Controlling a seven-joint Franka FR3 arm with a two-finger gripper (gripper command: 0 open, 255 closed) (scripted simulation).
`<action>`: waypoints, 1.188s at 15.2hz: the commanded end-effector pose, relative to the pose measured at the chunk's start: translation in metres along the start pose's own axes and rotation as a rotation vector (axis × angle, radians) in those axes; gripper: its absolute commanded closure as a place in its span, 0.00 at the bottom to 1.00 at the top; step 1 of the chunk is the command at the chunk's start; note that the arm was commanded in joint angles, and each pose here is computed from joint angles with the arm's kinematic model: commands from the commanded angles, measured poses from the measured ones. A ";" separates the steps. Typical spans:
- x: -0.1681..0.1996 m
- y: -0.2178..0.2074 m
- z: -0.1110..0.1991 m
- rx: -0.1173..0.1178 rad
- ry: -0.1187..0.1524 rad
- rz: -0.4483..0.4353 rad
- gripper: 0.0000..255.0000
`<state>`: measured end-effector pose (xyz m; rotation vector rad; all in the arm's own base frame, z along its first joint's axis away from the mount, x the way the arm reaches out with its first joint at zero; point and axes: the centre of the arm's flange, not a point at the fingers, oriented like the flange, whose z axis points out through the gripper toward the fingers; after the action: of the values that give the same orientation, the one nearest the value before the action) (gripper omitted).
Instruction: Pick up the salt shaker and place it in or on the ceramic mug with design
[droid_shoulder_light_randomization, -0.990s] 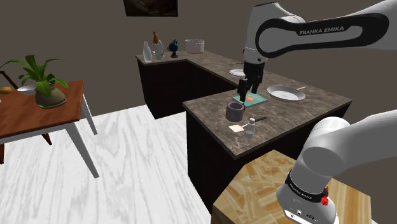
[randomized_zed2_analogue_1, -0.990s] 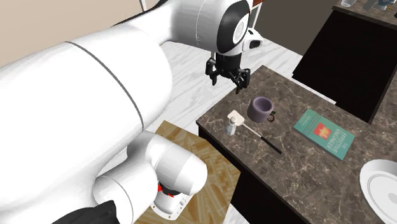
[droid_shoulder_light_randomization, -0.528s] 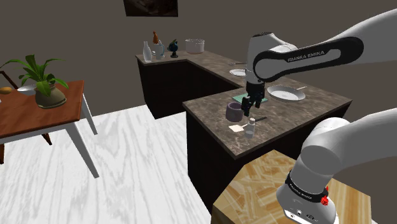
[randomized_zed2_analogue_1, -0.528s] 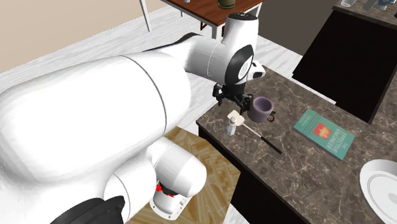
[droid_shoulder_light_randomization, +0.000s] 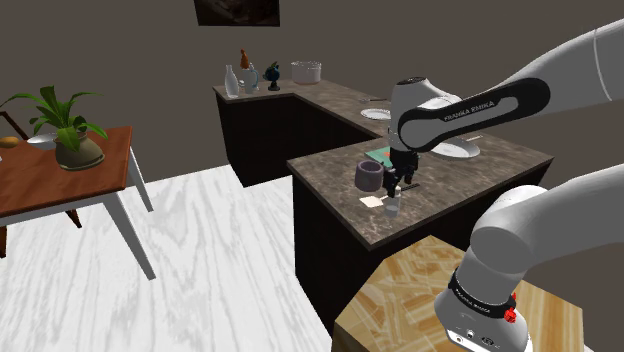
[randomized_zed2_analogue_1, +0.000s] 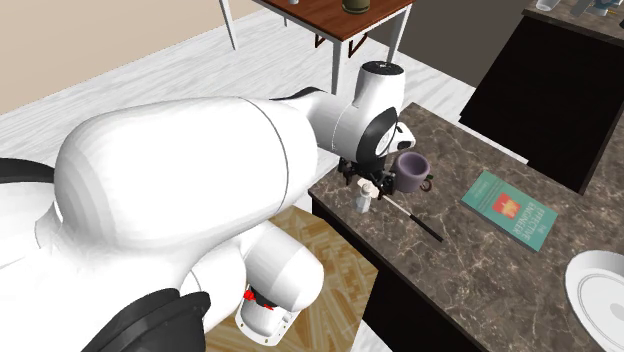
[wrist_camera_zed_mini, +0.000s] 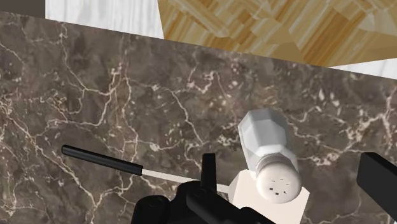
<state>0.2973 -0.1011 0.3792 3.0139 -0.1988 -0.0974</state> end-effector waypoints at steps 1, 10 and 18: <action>0.000 0.000 0.011 0.000 0.000 0.000 0.00; 0.000 0.000 0.019 0.000 0.000 0.000 0.00; 0.000 0.000 0.019 0.000 0.000 0.000 1.00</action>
<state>0.2962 -0.1032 0.3610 3.0136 -0.1989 -0.0950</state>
